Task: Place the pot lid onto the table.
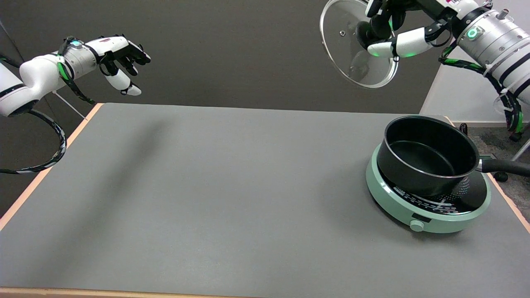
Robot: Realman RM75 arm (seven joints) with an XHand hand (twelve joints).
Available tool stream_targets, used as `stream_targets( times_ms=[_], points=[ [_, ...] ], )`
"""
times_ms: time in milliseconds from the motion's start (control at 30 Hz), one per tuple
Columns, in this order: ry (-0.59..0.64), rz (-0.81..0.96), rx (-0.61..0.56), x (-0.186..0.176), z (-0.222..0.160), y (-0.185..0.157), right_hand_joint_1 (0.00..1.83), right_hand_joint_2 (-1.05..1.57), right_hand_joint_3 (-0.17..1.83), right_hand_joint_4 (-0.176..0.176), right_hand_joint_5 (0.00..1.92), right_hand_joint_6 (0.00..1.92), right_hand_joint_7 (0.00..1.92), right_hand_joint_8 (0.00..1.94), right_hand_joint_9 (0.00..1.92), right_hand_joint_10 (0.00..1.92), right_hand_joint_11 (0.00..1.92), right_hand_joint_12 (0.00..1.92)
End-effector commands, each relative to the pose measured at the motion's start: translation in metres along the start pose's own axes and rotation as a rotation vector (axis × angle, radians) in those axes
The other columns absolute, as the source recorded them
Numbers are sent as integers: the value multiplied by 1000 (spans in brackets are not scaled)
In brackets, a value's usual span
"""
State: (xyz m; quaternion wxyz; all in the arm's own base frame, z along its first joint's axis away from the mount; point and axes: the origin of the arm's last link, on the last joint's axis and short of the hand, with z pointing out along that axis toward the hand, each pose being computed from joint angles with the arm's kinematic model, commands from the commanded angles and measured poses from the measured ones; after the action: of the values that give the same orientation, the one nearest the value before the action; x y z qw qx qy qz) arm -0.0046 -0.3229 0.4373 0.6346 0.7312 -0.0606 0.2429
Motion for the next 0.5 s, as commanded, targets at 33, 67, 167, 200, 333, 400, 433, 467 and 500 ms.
stream_targets(
  times_ms=[33, 67, 167, 200, 333, 400, 433, 467, 500],
  points=[
    [29, -8, -26, -1, 1, 7, 1366, 784, 751, 176, 666, 1313, 912, 1353, 793, 1673, 588, 1679],
    [25, -8, -26, -2, 0, 7, 1366, 785, 748, 176, 669, 1308, 913, 1350, 793, 1670, 590, 1679],
    [7, -11, -32, -7, 0, 10, 1367, 785, 744, 176, 676, 1298, 916, 1342, 796, 1664, 590, 1684],
    [4, -11, -36, -8, 0, 11, 1367, 786, 741, 176, 677, 1292, 917, 1339, 795, 1663, 590, 1686],
    [-21, -14, -48, -12, 2, 17, 1368, 778, 748, 176, 692, 1288, 924, 1332, 799, 1661, 618, 1683],
    [-37, -12, -44, -15, 6, 18, 1368, 780, 747, 176, 691, 1288, 923, 1333, 799, 1663, 611, 1683],
    [-49, -9, -38, -19, 10, 17, 1368, 781, 745, 176, 690, 1288, 922, 1334, 798, 1663, 604, 1683],
    [-59, -3, -29, -23, 13, 15, 1368, 782, 745, 176, 689, 1290, 921, 1335, 798, 1665, 600, 1683],
    [-55, 7, -8, -22, 20, 9, 1367, 782, 745, 176, 688, 1291, 920, 1337, 798, 1667, 598, 1684]
  ],
)
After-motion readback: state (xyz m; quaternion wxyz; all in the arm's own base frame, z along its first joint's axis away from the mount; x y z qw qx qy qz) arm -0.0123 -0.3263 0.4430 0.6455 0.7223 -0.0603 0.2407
